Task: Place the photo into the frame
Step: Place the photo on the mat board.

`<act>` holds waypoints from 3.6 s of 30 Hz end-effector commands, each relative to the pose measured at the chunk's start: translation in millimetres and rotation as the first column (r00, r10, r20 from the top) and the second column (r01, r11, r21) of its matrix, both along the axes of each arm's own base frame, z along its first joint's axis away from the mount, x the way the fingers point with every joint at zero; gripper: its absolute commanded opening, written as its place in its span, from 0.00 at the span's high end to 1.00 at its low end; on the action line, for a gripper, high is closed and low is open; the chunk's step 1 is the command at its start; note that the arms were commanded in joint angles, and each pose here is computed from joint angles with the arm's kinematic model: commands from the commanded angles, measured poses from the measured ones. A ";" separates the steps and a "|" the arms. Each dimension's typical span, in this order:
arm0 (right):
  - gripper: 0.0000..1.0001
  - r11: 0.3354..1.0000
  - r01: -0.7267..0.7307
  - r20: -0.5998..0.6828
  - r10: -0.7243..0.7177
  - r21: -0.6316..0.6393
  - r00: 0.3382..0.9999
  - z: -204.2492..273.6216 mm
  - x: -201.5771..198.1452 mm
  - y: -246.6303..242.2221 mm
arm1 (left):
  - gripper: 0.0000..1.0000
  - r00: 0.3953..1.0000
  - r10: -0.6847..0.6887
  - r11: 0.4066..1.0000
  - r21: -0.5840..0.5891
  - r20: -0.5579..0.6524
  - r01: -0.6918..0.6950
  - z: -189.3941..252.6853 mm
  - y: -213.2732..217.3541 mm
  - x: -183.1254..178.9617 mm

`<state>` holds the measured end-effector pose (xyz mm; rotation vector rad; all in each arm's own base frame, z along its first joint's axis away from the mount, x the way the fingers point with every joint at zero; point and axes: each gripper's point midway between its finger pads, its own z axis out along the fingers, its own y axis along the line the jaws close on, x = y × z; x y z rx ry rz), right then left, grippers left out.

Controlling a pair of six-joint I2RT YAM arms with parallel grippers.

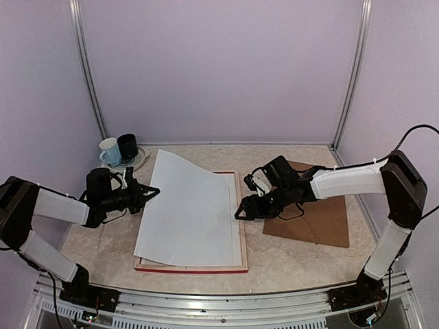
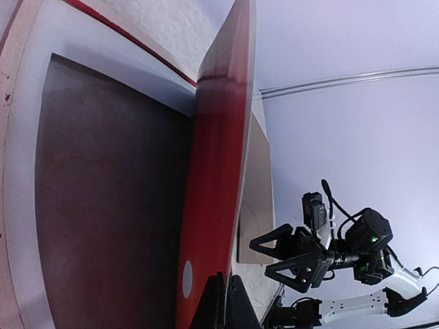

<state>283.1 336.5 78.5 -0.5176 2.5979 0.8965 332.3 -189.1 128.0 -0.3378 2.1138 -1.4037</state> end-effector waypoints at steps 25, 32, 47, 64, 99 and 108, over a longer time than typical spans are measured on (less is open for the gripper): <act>0.27 1.000 0.011 0.018 -0.011 0.008 1.000 10.6 6.4 -2.5 | 0.99 0.994 0.029 0.994 0.105 -0.108 -0.018 -53.3 3.2 -3.2; 0.27 1.000 0.018 -0.004 -0.018 0.006 1.000 2.3 6.5 -1.1 | 0.94 0.997 0.057 0.983 0.177 -0.057 -0.046 -44.6 9.2 8.4; 0.27 1.000 0.020 -0.019 -0.020 0.009 1.000 -2.7 8.3 2.1 | 0.88 0.995 0.015 0.984 0.177 -0.098 0.002 -63.9 -4.2 13.0; 0.27 1.000 0.025 -0.021 -0.025 0.010 0.999 -4.1 9.1 1.1 | 0.89 0.995 0.043 0.972 0.233 -0.094 -0.020 -71.4 -3.7 19.3; 0.27 1.000 0.028 -0.019 -0.028 0.014 0.999 -4.4 7.5 -2.3 | 0.09 0.989 0.146 0.876 0.462 0.014 -0.136 -35.5 17.8 25.6; 0.28 0.999 0.035 -0.010 -0.035 0.004 0.999 -3.4 6.6 -6.8 | 0.02 0.981 0.193 0.815 0.552 0.031 -0.178 -42.7 37.1 20.6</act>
